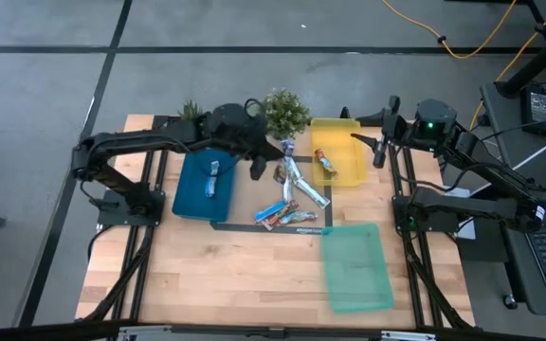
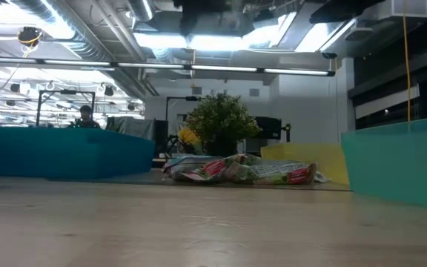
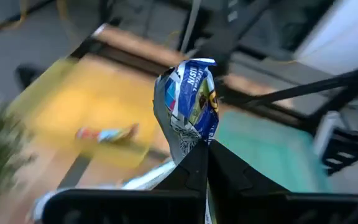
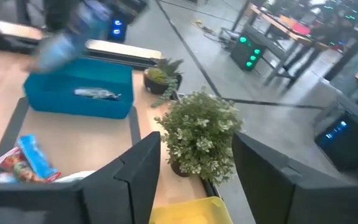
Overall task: Pick and place Granola Bars by type
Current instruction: Put the blue granola bar into the blue bin
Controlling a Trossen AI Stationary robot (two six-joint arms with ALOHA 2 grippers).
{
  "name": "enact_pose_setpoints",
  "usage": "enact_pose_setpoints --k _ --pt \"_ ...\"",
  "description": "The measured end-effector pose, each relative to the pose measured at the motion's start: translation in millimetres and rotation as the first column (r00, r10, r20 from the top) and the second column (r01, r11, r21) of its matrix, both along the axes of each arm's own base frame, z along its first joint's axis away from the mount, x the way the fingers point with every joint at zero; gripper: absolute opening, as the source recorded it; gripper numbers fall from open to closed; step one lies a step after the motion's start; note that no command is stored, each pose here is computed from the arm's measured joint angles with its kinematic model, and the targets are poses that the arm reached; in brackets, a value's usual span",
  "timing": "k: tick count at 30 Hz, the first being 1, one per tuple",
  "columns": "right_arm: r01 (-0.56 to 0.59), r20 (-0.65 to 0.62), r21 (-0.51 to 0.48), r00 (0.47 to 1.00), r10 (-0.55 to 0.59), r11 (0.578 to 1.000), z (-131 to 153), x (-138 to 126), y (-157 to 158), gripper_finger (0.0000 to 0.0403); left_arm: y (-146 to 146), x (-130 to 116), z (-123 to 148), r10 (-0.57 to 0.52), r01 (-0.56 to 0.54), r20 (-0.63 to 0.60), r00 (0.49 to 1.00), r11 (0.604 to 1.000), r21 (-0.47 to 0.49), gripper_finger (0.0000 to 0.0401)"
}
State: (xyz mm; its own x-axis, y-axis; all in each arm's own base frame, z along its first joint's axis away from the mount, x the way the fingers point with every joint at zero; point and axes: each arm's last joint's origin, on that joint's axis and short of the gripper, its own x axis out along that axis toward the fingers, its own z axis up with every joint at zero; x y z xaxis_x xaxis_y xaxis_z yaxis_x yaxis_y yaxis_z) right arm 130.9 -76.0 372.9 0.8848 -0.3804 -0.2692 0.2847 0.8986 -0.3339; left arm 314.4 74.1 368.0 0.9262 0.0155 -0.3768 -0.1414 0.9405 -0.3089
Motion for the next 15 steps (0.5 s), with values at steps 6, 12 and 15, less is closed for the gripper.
enact_pose_setpoints --k 6,12,15 --pt "0.035 0.017 0.042 0.999 -0.036 0.999 0 0 -1 0.0202 -14 -35 35 -0.058 0.045 0.104 0.993 0.991 0.124 0.0001" --pt "0.034 0.018 0.044 0.999 -0.035 0.998 0 0 -1 0.0202 -28 -91 61 -0.063 0.045 0.111 0.992 0.986 0.161 0.0001" --pt "0.043 0.016 0.041 0.999 -0.044 0.998 0 0 -1 0.0202 -35 -120 67 -0.060 0.046 0.091 0.994 0.987 0.157 0.0002"
